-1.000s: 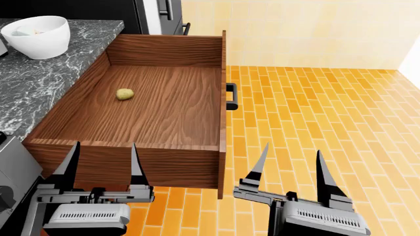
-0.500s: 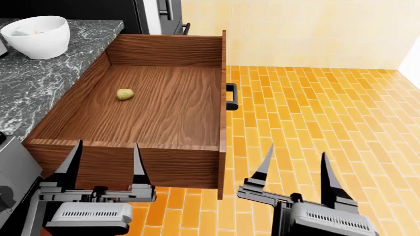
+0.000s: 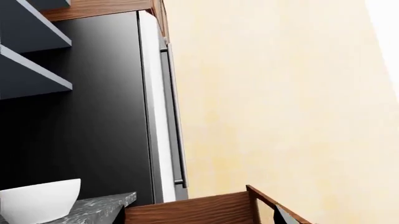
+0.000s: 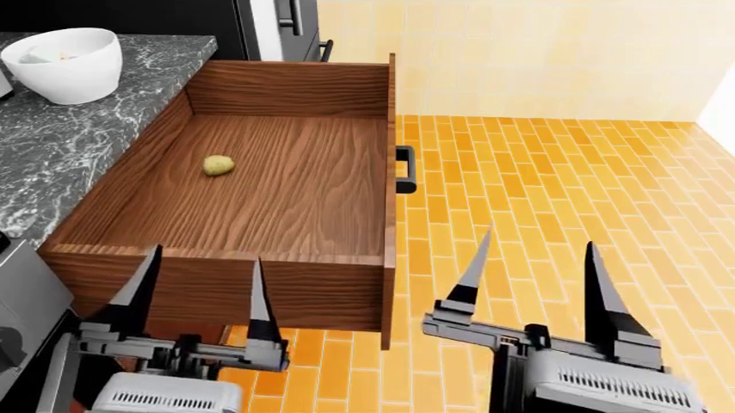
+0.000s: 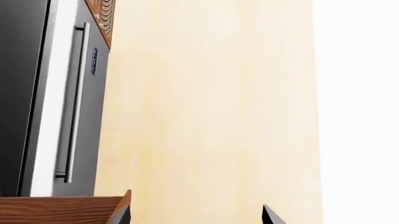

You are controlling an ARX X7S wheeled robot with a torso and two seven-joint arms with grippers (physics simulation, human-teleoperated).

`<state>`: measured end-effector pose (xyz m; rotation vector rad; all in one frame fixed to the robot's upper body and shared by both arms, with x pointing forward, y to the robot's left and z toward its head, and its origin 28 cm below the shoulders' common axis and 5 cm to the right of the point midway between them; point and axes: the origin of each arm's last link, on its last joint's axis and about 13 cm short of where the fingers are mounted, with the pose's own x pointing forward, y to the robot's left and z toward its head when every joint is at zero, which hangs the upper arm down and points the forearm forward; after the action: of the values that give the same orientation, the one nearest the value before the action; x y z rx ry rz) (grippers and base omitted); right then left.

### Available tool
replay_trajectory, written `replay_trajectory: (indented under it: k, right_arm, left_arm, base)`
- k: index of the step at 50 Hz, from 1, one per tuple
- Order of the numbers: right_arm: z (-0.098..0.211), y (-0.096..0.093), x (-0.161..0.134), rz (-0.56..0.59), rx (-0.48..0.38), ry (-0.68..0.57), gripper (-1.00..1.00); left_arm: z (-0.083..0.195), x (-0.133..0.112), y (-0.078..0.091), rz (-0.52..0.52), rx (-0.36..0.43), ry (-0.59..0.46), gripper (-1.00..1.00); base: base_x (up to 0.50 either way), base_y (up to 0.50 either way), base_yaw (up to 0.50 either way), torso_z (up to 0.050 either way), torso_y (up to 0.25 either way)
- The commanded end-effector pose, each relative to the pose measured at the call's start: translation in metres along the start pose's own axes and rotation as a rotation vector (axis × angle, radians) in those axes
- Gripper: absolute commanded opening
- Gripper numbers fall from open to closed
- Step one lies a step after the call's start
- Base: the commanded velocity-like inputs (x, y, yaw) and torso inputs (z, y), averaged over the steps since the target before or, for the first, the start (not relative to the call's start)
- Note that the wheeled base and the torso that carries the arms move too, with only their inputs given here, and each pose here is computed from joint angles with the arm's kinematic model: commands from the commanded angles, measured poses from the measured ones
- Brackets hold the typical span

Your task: Place the bar in the bowl and close the drawer.

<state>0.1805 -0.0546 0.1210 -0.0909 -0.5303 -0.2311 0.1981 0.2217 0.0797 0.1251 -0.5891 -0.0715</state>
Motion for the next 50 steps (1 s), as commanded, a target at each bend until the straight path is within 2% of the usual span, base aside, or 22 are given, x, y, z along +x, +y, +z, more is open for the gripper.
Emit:
replay_trajectory:
  k: [1,3,6,8,12,20,29,50]
  right_arm:
    - [0.035,-0.010,0.013,0.020,-0.034,-0.093,1.00]
    - [0.043,-0.012,0.015,0.017,-0.042,-0.105,1.00]
    - [0.052,-0.015,0.017,0.024,-0.042,-0.101,1.00]
    - [0.056,-0.017,0.020,0.038,-0.023,-0.069,1.00]
    - [0.061,-0.019,0.027,0.055,-0.002,-0.026,1.00]
    - [0.067,-0.022,0.031,0.088,0.022,-0.025,1.00]
    - [0.055,-0.029,0.023,0.055,0.071,0.043,1.00]
    - [0.051,-0.036,0.017,0.021,0.067,0.072,1.00]
  left_arm:
    - [0.008,-0.004,-0.010,-0.104,-0.060,-0.036,1.00]
    - [0.008,-0.003,-0.012,-0.125,-0.067,-0.031,1.00]
    - [0.062,0.019,-0.004,-0.146,-0.093,-0.031,1.00]
    - [0.083,0.033,-0.004,-0.168,-0.116,0.004,1.00]
    - [0.096,0.052,-0.008,-0.183,-0.140,0.048,1.00]
    - [0.097,0.069,-0.013,-0.135,-0.191,0.063,1.00]
    - [0.092,0.063,-0.019,-0.131,-0.183,0.052,1.00]
    - [0.091,0.059,-0.025,-0.168,-0.190,0.071,1.00]
  base:
    - [0.00,0.00,0.00,0.000,0.000]
    - [0.00,0.00,0.00,0.000,0.000]
    - [0.00,0.00,0.00,0.000,0.000]
    - [0.00,0.00,0.00,0.000,0.000]
    - [0.00,0.00,0.00,0.000,0.000]
    - [0.00,0.00,0.00,0.000,0.000]
    - [0.00,0.00,0.00,0.000,0.000]
    - [0.00,-0.08,0.00,0.000,0.000]
